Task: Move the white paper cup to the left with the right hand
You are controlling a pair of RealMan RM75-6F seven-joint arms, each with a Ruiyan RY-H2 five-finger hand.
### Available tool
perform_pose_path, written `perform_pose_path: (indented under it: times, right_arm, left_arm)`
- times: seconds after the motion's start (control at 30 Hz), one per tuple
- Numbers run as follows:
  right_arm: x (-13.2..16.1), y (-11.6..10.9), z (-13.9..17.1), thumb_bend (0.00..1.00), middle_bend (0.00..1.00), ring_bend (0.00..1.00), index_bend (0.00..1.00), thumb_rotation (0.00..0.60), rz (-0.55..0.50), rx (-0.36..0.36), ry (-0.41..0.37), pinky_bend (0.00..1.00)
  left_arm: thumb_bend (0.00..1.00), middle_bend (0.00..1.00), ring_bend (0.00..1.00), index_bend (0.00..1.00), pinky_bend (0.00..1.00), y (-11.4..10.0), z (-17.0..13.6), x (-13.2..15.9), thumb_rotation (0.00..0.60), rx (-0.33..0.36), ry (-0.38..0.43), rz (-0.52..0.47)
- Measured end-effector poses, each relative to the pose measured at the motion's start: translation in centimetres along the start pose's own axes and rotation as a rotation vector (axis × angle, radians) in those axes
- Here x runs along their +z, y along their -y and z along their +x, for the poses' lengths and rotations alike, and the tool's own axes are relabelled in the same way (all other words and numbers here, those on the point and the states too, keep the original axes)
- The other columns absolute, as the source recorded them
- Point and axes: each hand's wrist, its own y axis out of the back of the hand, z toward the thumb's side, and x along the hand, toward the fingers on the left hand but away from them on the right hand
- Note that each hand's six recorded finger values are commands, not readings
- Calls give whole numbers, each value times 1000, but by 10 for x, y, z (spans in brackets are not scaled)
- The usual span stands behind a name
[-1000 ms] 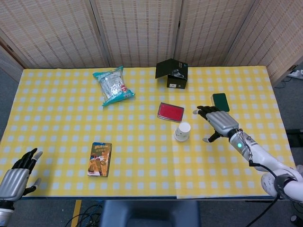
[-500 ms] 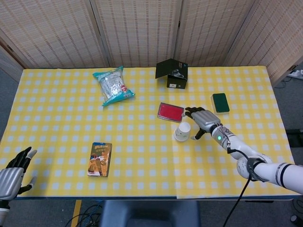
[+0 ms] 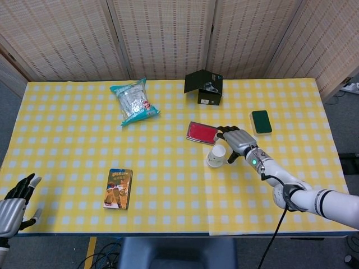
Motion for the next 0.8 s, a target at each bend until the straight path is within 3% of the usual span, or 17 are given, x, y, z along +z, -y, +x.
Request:
perform_pose_path:
  times: [0.8]
  right_arm:
    - [9, -4, -8, 293, 0, 0, 345, 600, -7, -32, 3, 0]
  left_arm:
    - [381, 0, 64, 0, 204, 0, 1, 0, 600, -1, 5, 0]
